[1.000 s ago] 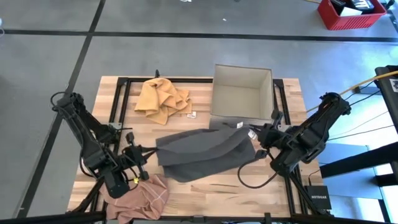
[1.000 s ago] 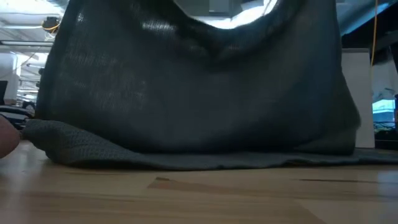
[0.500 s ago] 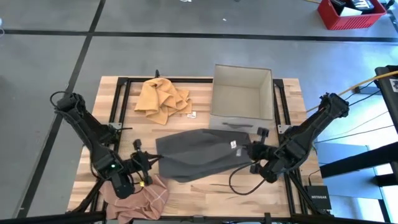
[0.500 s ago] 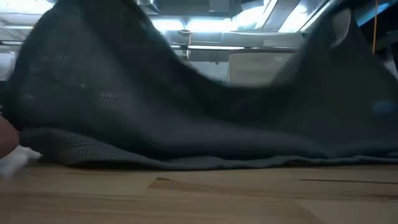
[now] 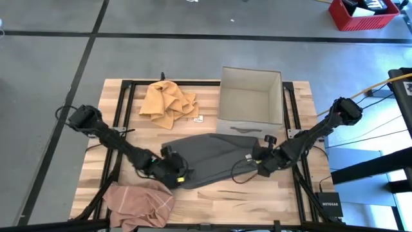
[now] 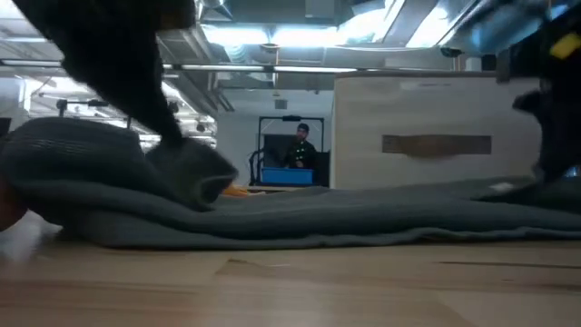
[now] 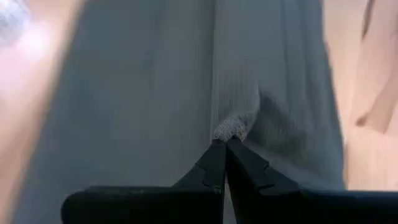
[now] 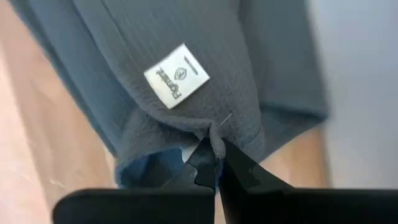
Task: Fold towel
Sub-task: Fold the gray towel
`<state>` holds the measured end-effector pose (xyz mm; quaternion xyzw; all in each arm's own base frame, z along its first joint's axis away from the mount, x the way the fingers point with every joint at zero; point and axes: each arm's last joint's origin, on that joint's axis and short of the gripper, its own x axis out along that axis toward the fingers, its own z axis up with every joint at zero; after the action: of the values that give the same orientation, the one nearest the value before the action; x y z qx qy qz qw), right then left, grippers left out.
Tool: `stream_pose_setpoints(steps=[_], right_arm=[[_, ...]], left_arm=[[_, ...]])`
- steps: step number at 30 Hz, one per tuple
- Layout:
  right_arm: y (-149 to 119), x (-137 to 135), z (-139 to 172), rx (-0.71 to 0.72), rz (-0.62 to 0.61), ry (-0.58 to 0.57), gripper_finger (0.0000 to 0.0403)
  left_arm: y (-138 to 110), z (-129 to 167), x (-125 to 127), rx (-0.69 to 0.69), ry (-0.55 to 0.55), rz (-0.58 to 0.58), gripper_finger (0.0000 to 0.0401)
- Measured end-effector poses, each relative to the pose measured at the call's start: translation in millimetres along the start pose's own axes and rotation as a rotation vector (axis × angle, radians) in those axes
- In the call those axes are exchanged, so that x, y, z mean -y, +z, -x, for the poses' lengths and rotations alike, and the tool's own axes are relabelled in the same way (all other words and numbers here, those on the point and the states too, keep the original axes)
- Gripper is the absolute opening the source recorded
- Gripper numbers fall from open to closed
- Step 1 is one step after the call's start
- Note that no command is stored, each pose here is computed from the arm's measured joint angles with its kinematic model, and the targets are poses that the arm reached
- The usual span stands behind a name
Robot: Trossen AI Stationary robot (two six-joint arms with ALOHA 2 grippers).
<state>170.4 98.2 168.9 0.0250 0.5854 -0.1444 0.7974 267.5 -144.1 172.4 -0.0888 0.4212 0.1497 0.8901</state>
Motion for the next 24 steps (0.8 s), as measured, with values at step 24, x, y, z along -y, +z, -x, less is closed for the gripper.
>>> stream_pose_setpoints(steps=[24], right_arm=[[-28,-65,-9,-0.226,-0.212,0.622,0.0005]], left_arm=[[-44,-21,48,-0.201,-0.303,-0.078,0.0001]])
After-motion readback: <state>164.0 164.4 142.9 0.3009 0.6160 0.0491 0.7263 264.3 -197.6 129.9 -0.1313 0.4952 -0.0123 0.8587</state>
